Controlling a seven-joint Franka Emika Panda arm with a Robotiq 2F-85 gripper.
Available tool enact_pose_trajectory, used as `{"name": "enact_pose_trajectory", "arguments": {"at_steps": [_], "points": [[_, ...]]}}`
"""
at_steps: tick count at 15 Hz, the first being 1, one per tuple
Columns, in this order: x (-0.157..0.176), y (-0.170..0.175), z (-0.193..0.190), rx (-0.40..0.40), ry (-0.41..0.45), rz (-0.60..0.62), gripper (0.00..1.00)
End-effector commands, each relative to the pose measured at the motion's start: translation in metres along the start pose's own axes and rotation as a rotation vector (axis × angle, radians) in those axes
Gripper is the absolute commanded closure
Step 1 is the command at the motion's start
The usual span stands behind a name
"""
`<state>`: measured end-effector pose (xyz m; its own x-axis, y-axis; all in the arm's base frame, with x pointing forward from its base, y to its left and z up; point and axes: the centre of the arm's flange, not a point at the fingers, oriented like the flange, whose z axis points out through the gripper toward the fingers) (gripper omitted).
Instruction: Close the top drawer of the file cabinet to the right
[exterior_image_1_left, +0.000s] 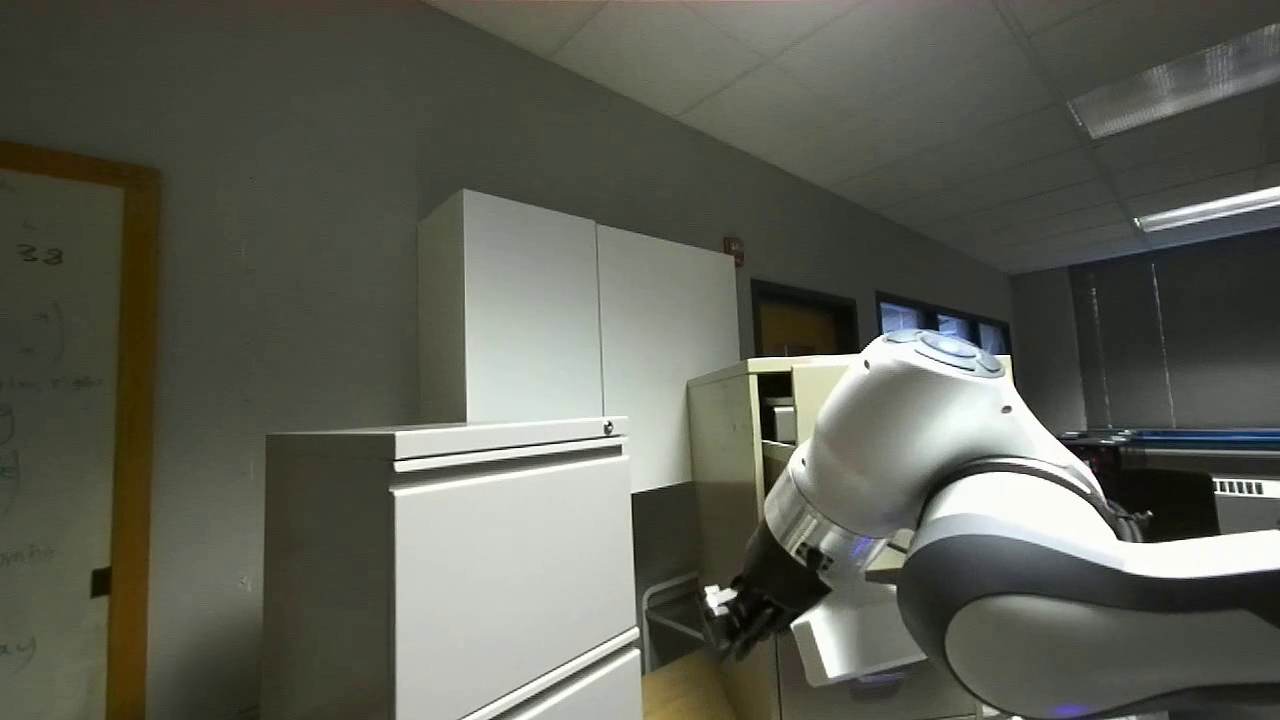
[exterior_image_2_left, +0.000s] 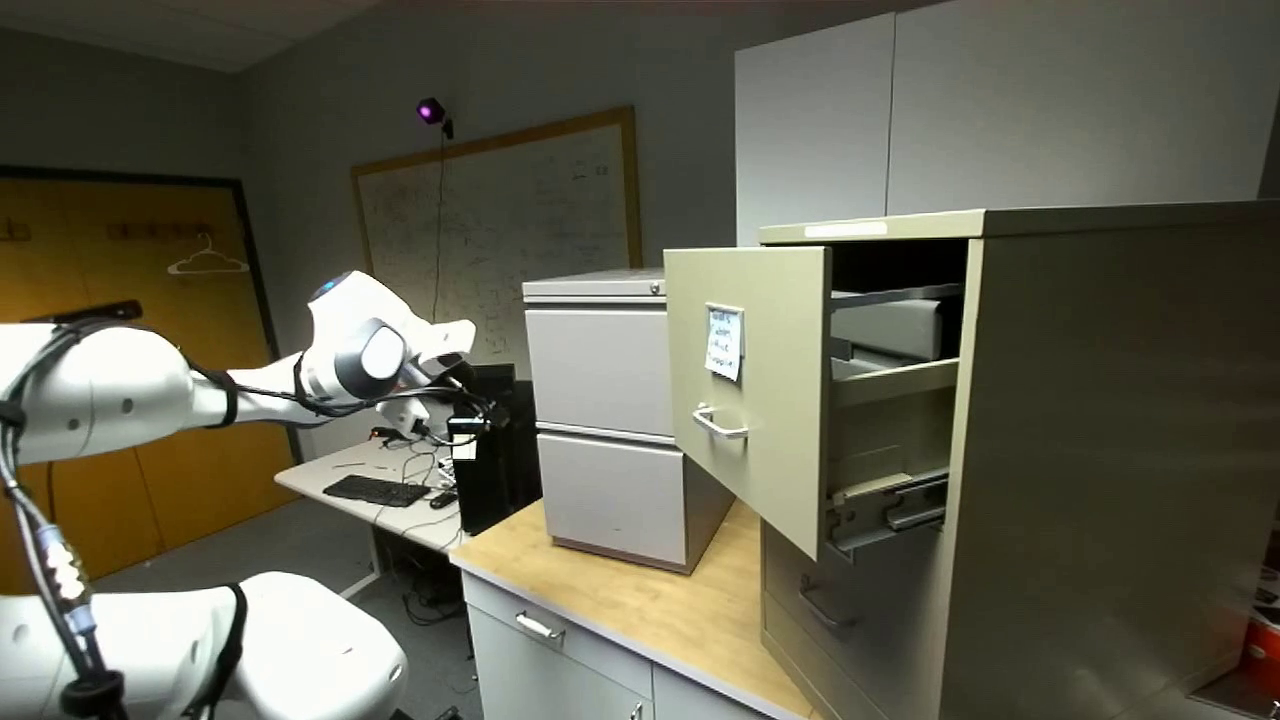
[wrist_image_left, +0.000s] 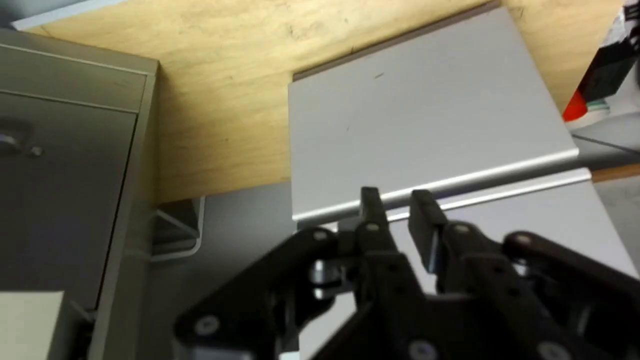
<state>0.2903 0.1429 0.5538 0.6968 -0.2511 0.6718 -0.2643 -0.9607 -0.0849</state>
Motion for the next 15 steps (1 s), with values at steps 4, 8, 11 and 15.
{"name": "enact_pose_trajectory", "arguments": {"at_steps": [4, 8, 11, 15], "points": [[0.019, 0.054, -0.037, -0.094, 0.267, 0.131, 0.99], [0.038, 0.089, -0.044, -0.167, 0.4, 0.188, 0.99], [0.051, 0.11, -0.047, -0.224, 0.492, 0.24, 1.0], [0.063, 0.132, -0.047, -0.285, 0.575, 0.294, 1.0]]}}
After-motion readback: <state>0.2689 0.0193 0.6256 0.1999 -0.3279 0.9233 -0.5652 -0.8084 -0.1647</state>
